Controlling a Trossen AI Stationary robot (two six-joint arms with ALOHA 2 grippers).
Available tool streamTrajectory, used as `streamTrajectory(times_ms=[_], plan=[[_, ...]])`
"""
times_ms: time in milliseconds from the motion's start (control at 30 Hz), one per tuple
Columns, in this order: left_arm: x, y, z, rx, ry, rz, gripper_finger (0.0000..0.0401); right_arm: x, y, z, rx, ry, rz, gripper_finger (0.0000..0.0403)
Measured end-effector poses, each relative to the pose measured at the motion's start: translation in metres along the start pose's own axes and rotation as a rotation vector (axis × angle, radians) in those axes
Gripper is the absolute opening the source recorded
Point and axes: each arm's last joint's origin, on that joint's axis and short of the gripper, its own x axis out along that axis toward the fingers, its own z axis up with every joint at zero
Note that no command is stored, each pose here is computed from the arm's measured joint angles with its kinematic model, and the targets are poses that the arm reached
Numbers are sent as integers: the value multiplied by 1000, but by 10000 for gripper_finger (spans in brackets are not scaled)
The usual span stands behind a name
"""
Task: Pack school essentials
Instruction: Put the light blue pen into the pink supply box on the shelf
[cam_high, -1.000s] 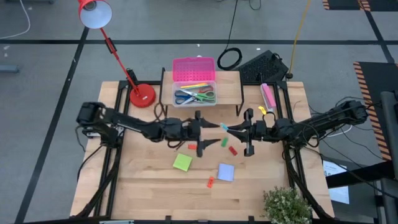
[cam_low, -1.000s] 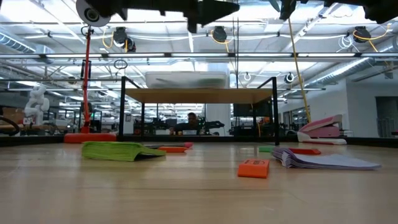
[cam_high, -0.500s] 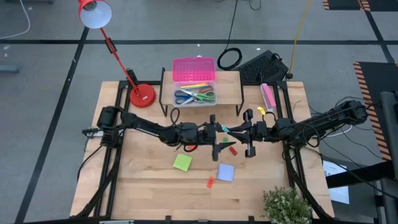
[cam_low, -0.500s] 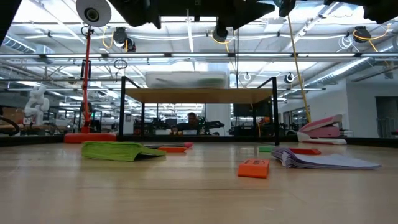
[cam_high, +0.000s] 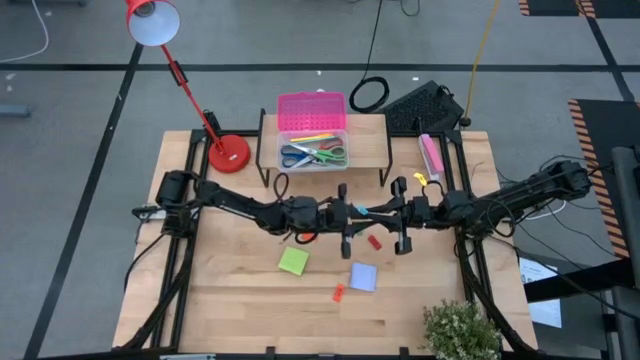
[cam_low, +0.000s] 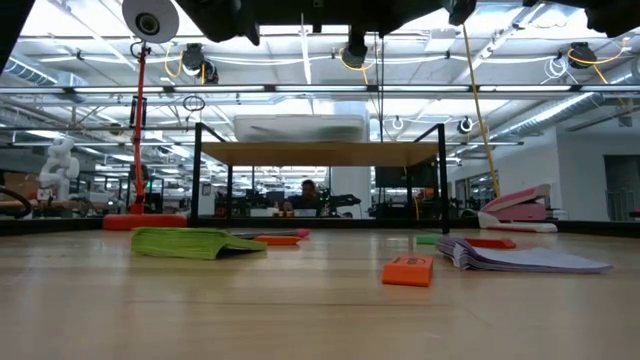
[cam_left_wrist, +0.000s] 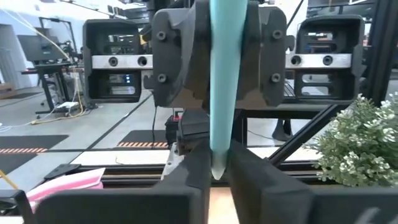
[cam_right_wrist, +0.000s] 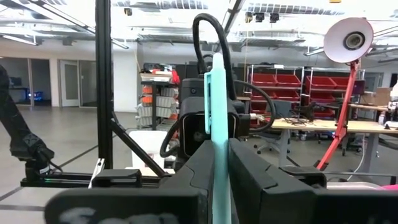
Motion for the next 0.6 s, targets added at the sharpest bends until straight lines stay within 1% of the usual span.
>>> streamTrajectory(times_ms=[33,67,167,267,367,500,600], plan=[[0,0,1,0,-2,-9,22,0,0,1,6,-2,0,28],[-1,0,3,0,1,-13,20,-1,0,1,10,-3,-2,30],[-4,1,8,4,34,-7,26,-2,0,3,19,-2,-17,48],[-12,4,20,19,102,31,41,-5,-1,4,34,19,-19,85],[-26,8,37,58,191,58,37,-11,-2,6,57,60,-16,128],[-53,17,64,135,320,137,20,-20,-4,7,78,134,-15,176],[-74,30,83,208,388,239,20,-26,-6,10,82,151,-15,194]])
